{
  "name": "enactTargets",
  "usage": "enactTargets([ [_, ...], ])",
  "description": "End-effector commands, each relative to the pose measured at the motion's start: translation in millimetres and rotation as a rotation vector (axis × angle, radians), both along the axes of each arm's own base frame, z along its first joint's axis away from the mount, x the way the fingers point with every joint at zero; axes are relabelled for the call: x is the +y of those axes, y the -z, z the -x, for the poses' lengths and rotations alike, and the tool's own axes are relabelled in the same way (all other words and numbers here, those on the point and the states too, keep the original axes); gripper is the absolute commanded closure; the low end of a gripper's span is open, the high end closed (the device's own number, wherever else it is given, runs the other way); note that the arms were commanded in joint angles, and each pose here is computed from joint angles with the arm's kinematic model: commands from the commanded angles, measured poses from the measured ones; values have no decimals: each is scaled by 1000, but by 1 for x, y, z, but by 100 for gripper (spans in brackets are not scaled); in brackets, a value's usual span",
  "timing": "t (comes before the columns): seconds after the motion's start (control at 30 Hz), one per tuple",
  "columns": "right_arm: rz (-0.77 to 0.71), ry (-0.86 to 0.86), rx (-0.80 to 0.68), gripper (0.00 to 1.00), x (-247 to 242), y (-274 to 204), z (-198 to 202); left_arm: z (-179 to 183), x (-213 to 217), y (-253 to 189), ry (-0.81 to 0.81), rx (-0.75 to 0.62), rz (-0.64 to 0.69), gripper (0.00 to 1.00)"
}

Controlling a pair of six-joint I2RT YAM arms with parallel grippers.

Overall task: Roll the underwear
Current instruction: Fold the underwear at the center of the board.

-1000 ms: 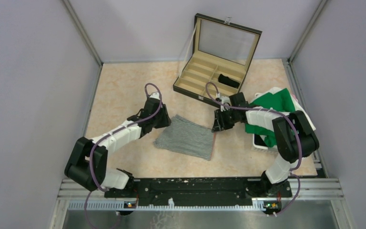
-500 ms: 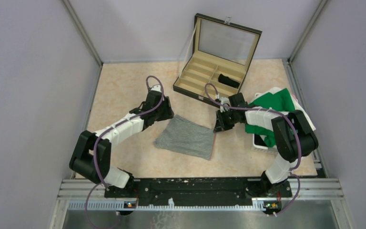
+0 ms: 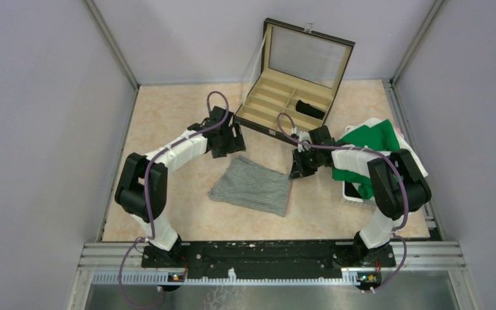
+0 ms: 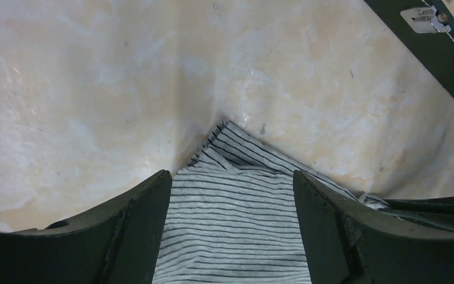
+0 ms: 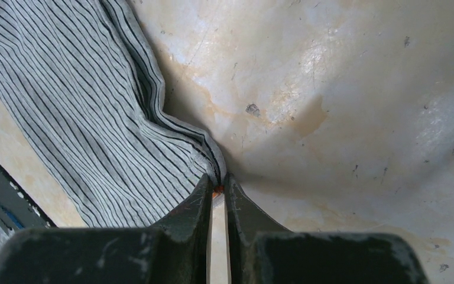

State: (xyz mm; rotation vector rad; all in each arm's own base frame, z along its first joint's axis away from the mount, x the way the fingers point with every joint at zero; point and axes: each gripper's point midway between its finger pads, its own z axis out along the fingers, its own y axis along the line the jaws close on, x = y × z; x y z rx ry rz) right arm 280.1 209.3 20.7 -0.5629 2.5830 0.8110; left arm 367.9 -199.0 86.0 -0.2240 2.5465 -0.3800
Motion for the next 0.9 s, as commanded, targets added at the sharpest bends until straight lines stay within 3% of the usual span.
enactTargets([
  [0.0,27,5,-47,98,-1,-3,-6,14,-16,1,-90,123,140,18],
  [0.1,34,7,-47,99,-2,-3,-5,10,-30,3,-118,168,203,20],
  [0.5,36,16,-55,99,-3,-4,-6,14,-5,23,-434,267,135,24],
  [0.87,42,19,-47,100,-4,-1,-4,1,-21,32,-471,335,168,32],
])
